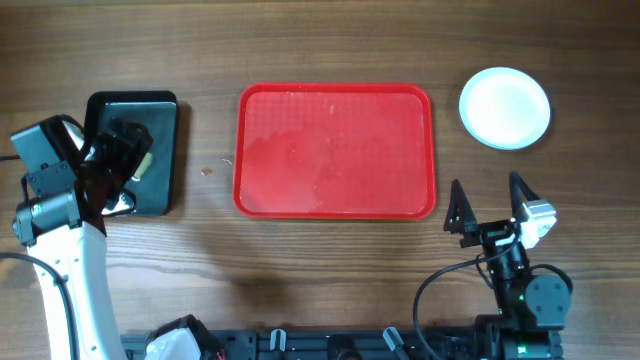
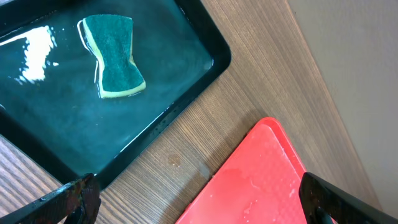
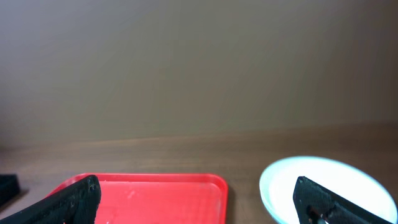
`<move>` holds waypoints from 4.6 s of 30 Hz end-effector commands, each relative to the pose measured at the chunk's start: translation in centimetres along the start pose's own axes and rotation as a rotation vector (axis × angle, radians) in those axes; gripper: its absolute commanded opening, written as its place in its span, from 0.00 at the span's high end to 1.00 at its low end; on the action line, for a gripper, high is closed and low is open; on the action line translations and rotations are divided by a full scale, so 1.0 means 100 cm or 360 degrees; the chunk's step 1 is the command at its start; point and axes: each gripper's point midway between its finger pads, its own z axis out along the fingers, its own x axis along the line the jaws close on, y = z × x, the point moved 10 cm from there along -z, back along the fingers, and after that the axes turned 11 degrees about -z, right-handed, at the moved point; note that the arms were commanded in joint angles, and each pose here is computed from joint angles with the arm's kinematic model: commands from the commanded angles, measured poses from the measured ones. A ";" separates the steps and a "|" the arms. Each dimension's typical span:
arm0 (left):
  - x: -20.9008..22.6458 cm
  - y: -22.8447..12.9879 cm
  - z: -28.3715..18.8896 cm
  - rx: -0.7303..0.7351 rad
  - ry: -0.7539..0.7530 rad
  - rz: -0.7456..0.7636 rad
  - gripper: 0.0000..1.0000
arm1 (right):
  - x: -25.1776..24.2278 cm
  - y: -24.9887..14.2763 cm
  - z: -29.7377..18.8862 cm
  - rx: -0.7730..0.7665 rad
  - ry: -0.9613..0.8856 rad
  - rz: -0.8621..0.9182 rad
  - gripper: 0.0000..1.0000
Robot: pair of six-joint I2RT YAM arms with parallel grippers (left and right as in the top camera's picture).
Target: Clean dirty plates on tray and stack at the side
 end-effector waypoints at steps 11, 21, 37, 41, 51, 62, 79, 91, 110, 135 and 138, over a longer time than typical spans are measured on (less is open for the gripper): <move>0.000 -0.002 0.001 0.0022 -0.0016 0.0005 0.00 | -0.007 -0.019 -0.002 0.0164 -0.0146 -0.0189 0.00; 0.000 -0.002 0.001 0.0022 -0.0016 0.0005 0.00 | -0.007 -0.019 -0.002 0.0163 -0.0149 -0.0189 0.00; 0.003 -0.002 0.001 0.0004 0.0042 0.0008 0.00 | -0.007 -0.019 -0.002 0.0163 -0.0149 -0.0189 0.00; -0.007 -0.028 0.005 0.0153 -0.0044 0.0375 0.00 | -0.007 -0.019 -0.002 0.0162 -0.0149 -0.0189 0.00; 0.009 -0.120 0.003 0.0073 -0.0542 0.1436 0.00 | -0.007 -0.019 -0.002 0.0163 -0.0149 -0.0189 0.00; 0.065 -0.150 0.009 -0.0364 -0.0904 0.1495 0.00 | -0.007 -0.019 -0.002 0.0163 -0.0149 -0.0189 0.00; 0.082 -0.142 -0.001 -0.0922 -0.1082 0.1158 0.00 | -0.007 -0.019 -0.002 0.0162 -0.0149 -0.0189 0.00; 0.090 -0.145 0.006 -0.0830 -0.0994 0.1105 0.00 | -0.007 -0.019 -0.002 0.0163 -0.0149 -0.0189 0.00; 0.089 -0.147 0.006 -0.0948 -0.0911 0.1474 0.00 | -0.007 -0.020 -0.002 0.0168 -0.0149 -0.0189 0.00; 0.089 -0.147 0.006 -0.0941 -0.0918 0.1422 0.00 | -0.007 -0.020 -0.002 0.0168 -0.0149 -0.0189 0.00; 0.089 -0.147 0.006 -0.0940 -0.0919 0.1423 0.00 | -0.007 -0.020 -0.002 0.0168 -0.0149 -0.0189 0.00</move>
